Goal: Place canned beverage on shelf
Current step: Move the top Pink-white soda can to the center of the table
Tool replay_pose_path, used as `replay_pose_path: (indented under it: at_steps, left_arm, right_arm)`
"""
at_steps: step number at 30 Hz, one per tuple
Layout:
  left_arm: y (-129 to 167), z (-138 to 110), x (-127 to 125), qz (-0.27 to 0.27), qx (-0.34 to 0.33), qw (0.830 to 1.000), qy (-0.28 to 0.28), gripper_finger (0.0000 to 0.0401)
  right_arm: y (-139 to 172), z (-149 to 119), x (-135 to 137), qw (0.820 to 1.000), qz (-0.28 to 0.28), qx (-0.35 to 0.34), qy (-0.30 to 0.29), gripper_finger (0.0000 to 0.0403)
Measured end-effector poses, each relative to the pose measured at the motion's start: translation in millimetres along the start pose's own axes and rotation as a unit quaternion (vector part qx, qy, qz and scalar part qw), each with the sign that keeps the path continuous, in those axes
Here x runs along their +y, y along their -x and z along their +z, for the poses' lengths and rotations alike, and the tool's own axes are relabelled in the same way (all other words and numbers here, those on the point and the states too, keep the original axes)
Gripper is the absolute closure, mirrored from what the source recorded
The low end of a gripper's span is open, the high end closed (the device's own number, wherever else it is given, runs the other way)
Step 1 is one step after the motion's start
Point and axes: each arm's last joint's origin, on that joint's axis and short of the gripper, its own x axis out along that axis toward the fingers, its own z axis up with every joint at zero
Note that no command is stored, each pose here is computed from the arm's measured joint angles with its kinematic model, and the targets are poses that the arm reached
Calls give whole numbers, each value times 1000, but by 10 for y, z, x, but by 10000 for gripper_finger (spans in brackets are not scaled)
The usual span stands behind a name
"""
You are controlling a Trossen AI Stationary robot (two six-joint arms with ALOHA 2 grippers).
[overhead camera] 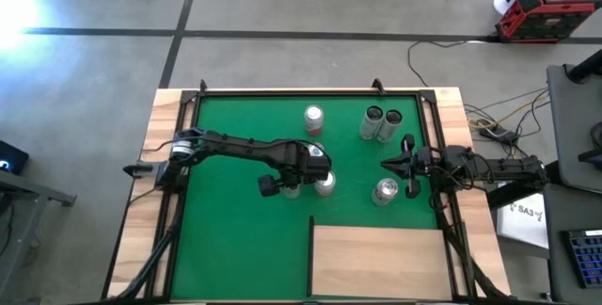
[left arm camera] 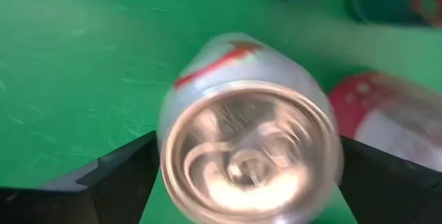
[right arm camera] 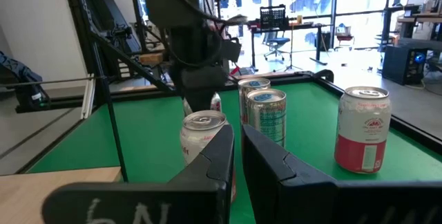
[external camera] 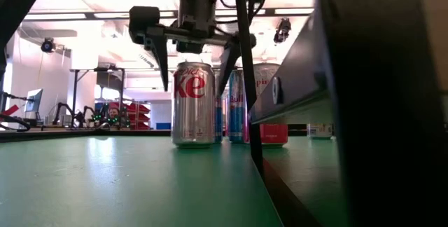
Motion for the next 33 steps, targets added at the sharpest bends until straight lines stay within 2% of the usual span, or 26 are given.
replay_pose_path:
  at_steps: [8,12,15,18,21,29,33]
  left_arm:
    - [289,-104,58,7,-8,994,-105,15]
    - [492,-164,100,-1,-33,982,-188,15]
    - [628,-200,113,-16,-63,960,-273,15]
    - [729,-203,97,-29,-107,923,-368,15]
    - [804,-141,60,-33,-131,893,-430,15]
    - [946,306,-125,-44,-144,872,-466,36]
    - [972,625,-247,-60,-156,879,-447,46]
  right_arm:
    - [0,-1,0,1000,0,0,1,380]
    - [0,-1,0,1000,0,0,0,380]
    - [0,-1,0,1000,0,0,0,380]
    - [0,-1,0,1000,0,0,1,380]
    - [0,0,0,1000,0,0,0,380]
    - [0,0,0,1000,0,0,0,380]
    - [0,-1,0,1000,0,0,0,380]
